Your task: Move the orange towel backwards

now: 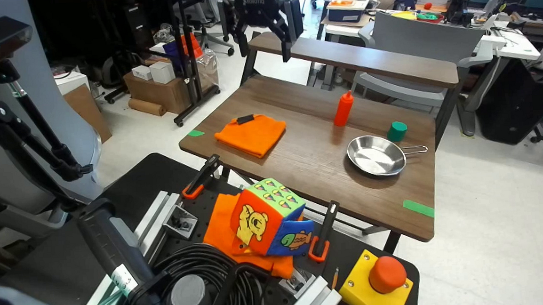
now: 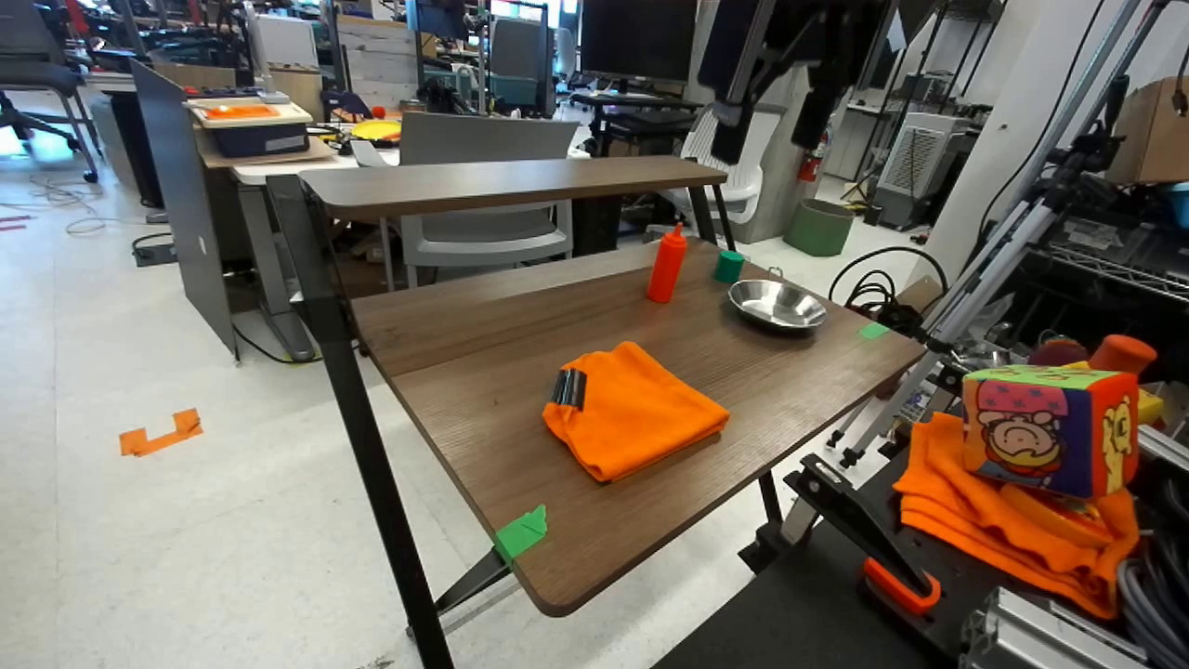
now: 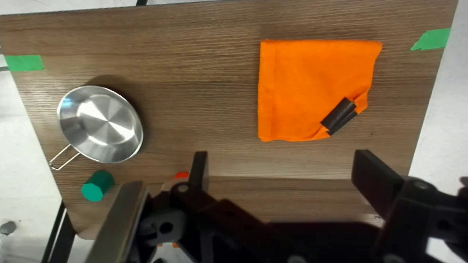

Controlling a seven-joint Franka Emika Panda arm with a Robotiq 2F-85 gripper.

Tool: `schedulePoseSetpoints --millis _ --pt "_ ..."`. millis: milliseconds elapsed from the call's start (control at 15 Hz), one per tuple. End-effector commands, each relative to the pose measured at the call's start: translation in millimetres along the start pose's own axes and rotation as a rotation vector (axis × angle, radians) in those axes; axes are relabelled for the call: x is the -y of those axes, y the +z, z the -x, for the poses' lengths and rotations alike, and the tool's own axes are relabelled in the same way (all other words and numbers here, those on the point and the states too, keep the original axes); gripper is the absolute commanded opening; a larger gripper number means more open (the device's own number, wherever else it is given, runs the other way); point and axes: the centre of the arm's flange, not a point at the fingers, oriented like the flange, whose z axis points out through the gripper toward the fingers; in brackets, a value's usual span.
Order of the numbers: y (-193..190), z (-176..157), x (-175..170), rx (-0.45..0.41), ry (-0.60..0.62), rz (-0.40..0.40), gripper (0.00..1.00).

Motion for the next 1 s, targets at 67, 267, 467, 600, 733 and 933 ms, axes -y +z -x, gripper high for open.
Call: schedulePoseSetpoints --millis 67,267,467,600,733,933 --pt "71 -18 6 -0.007 -0.103 -0.049 1.0" --pt "108 -14 18 0.004 -0.154 -0.09 1.0" --pt "140 -13 37 0.018 -0.193 -0.137 1.0" --pt "159 -19 46 0.052 -0.212 -0.173 1.0" --pt "178 -28 55 0.105 -0.211 -0.197 1.0" --pt "209 -44 66 0.207 -0.207 -0.205 1.0"
